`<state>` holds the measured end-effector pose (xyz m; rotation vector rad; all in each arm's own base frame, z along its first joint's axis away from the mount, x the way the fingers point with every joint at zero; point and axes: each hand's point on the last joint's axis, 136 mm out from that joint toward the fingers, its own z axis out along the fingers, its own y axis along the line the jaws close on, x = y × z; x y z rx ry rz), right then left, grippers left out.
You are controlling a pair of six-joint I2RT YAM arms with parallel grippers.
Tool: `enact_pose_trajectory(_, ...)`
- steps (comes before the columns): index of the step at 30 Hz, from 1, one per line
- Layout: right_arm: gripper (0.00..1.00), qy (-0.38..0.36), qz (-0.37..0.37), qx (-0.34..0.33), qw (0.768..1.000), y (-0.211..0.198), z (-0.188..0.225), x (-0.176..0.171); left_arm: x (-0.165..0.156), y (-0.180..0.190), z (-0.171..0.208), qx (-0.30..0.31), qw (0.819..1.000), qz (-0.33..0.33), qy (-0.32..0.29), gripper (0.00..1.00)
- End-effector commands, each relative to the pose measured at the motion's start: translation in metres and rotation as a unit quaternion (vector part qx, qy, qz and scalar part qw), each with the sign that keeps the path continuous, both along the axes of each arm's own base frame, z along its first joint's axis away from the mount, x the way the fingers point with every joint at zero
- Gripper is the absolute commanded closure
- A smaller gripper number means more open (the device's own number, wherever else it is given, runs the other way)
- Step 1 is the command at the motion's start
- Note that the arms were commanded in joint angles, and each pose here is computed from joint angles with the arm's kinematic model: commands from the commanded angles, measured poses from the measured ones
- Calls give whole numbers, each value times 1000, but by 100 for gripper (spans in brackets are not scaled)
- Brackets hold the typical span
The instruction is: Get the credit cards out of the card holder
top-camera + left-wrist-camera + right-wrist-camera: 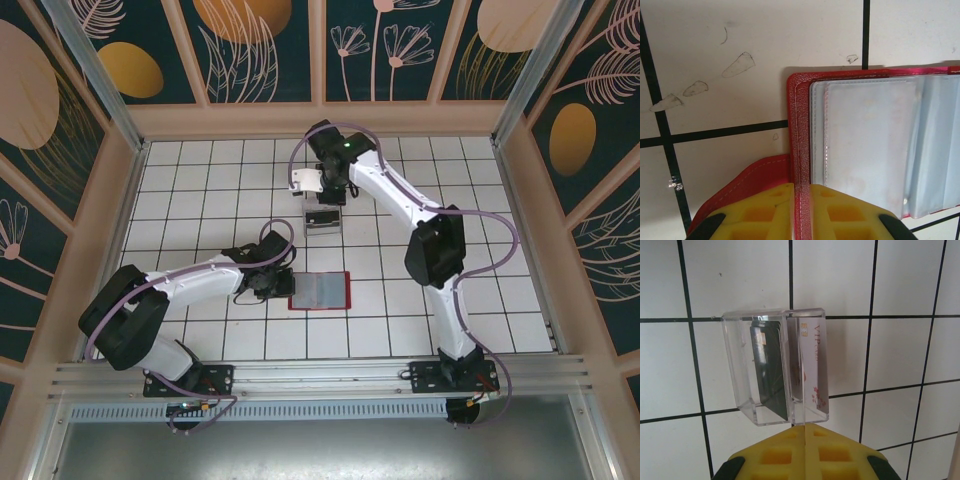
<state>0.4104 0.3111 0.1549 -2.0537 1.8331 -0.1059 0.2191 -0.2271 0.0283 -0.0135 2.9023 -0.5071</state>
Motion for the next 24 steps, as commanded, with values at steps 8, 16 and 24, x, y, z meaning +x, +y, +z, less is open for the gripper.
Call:
enact_pose_trajectory(8,100,12,31,-14,999,5,-16,7,-3,5,2,8,1000,17,5,83)
enact_pose_trajectory(16,100,27,37,-12,999,10,-29,5,-3,5,1,9,1000,19,6,83)
enact_pose_trajectory(24,100,37,39,-19,998,12,-45,7,-4,6,0,13,1000,18,8,83)
